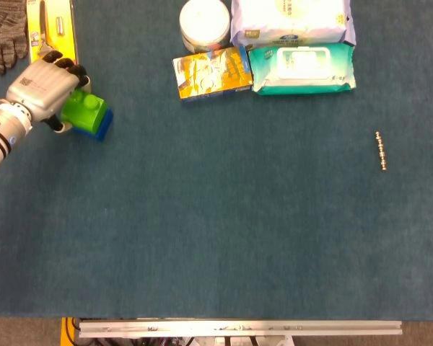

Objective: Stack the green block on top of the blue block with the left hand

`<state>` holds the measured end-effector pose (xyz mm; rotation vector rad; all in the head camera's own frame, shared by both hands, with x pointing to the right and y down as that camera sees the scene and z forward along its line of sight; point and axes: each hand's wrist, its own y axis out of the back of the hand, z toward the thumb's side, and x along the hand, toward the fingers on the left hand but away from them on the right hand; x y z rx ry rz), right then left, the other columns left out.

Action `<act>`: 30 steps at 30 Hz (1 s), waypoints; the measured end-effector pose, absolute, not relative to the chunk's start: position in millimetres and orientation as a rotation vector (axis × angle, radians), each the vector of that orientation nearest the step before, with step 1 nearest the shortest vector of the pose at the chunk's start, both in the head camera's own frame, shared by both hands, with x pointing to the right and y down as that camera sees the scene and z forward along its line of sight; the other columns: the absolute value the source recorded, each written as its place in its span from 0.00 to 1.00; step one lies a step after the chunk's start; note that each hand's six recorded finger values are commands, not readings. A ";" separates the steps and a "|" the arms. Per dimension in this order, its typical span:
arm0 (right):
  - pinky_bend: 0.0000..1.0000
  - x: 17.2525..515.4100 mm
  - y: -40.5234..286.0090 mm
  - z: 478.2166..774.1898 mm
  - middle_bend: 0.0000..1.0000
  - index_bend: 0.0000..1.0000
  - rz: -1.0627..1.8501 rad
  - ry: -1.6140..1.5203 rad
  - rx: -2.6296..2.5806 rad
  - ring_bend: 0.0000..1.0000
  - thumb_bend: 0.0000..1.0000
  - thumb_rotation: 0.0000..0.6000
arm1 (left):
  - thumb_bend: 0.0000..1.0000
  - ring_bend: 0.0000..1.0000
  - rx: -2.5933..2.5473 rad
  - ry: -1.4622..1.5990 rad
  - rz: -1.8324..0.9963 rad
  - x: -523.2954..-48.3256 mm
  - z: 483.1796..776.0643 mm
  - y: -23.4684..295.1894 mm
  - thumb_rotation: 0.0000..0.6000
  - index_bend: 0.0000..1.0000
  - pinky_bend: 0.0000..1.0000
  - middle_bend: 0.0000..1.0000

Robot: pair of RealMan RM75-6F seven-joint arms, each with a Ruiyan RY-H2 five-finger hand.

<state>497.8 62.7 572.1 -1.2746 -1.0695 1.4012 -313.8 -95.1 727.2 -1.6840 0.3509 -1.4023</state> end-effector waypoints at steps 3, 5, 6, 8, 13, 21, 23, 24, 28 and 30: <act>0.47 498.3 62.9 571.9 0.45 0.45 1.402 -1.070 -1.273 0.41 0.19 1.00 | 0.20 0.15 -1.682 0.348 -1.405 -313.7 728.6 -95.2 1.00 0.39 0.09 0.21; 0.47 498.6 62.8 572.2 0.45 0.45 1.404 -1.071 -1.274 0.41 0.19 1.00 | 0.20 0.15 -1.683 0.346 -1.409 -313.8 729.7 -94.9 1.00 0.39 0.09 0.21; 0.47 498.6 62.7 572.3 0.45 0.45 1.404 -1.070 -1.274 0.41 0.19 1.00 | 0.20 0.15 -1.684 0.344 -1.410 -313.7 730.3 -94.7 1.00 0.39 0.09 0.21; 0.47 498.6 62.5 572.5 0.45 0.45 1.404 -1.069 -1.275 0.41 0.19 1.00 | 0.20 0.15 -1.684 0.341 -1.414 -313.9 731.5 -94.3 1.00 0.39 0.09 0.21; 0.47 498.9 62.3 572.9 0.45 0.45 1.406 -1.068 -1.275 0.41 0.19 1.00 | 0.20 0.15 -1.687 0.345 -1.419 -314.5 733.1 -94.5 1.00 0.39 0.09 0.21; 0.47 499.6 62.6 573.4 0.45 0.45 1.408 -1.070 -1.275 0.41 0.19 1.00 | 0.20 0.15 -1.693 0.343 -1.430 -315.6 736.6 -93.8 1.00 0.39 0.09 0.21; 0.47 499.8 62.7 573.4 0.45 0.45 1.409 -1.071 -1.274 0.41 0.19 1.00 | 0.20 0.15 -1.696 0.341 -1.433 -315.2 738.2 -93.4 1.00 0.39 0.09 0.21; 0.47 499.8 62.8 573.3 0.45 0.45 1.409 -1.071 -1.274 0.41 0.18 1.00 | 0.20 0.15 -1.697 0.340 -1.433 -315.0 738.8 -93.2 1.00 0.39 0.09 0.21; 0.47 500.5 63.0 572.8 0.45 0.45 1.410 -1.072 -1.271 0.41 0.18 1.00 | 0.20 0.15 -1.699 0.343 -1.427 -313.8 740.0 -92.7 1.00 0.39 0.09 0.21; 0.47 500.9 63.1 572.7 0.45 0.45 1.410 -1.073 -1.271 0.41 0.19 1.00 | 0.20 0.15 -1.698 0.342 -1.427 -313.9 740.7 -92.7 1.00 0.39 0.09 0.21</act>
